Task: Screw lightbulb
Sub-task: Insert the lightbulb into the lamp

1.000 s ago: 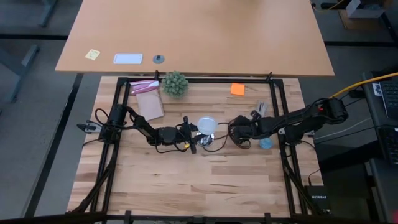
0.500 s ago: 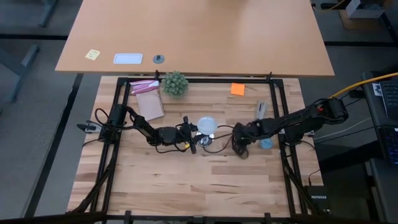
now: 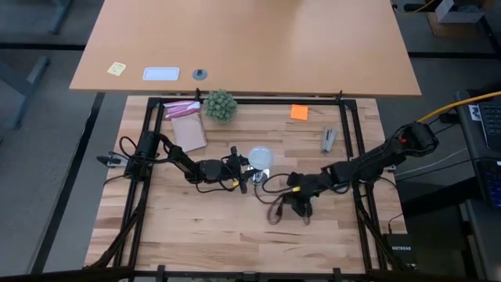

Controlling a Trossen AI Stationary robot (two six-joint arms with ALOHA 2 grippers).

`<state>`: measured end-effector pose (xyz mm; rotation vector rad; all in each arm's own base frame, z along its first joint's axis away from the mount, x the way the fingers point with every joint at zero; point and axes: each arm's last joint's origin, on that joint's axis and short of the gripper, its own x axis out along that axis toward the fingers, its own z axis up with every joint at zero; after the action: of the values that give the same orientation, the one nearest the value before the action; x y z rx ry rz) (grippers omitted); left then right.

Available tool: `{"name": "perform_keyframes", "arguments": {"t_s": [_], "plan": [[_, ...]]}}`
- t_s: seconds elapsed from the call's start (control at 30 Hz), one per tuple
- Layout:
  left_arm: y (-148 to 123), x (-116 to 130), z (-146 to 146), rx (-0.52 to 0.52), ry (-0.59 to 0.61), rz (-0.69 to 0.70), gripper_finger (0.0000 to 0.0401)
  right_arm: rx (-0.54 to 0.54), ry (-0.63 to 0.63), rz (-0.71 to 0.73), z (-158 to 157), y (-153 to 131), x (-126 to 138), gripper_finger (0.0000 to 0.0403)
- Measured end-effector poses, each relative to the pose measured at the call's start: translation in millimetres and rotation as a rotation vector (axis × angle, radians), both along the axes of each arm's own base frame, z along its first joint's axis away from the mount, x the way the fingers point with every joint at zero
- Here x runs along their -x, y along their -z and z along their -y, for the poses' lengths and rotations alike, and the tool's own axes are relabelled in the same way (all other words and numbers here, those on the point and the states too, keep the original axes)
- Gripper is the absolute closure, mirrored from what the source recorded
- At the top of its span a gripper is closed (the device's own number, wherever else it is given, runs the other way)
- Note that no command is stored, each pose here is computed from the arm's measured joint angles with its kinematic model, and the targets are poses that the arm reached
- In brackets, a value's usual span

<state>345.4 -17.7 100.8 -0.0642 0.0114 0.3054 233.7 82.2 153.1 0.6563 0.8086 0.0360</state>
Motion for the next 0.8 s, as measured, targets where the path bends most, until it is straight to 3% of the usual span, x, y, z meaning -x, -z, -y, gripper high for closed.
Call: {"name": "perform_keyframes", "arguments": {"t_s": [0.5,0.7,0.8], "plan": [[0.0,0.0,0.0,0.0,0.0,0.0,0.0258,0.083,0.031,0.172,2.4,-23.1,1.0,0.0382],[0.0,0.0,0.0,0.0,0.0,0.0,0.0258,-0.012,0.055,0.141,1.6,-23.0,1.3,0.0382],[0.0,0.0,0.0,0.0,0.0,0.0,0.0258,-0.008,0.041,0.139,1.1,-22.8,1.5,0.0382]]}}
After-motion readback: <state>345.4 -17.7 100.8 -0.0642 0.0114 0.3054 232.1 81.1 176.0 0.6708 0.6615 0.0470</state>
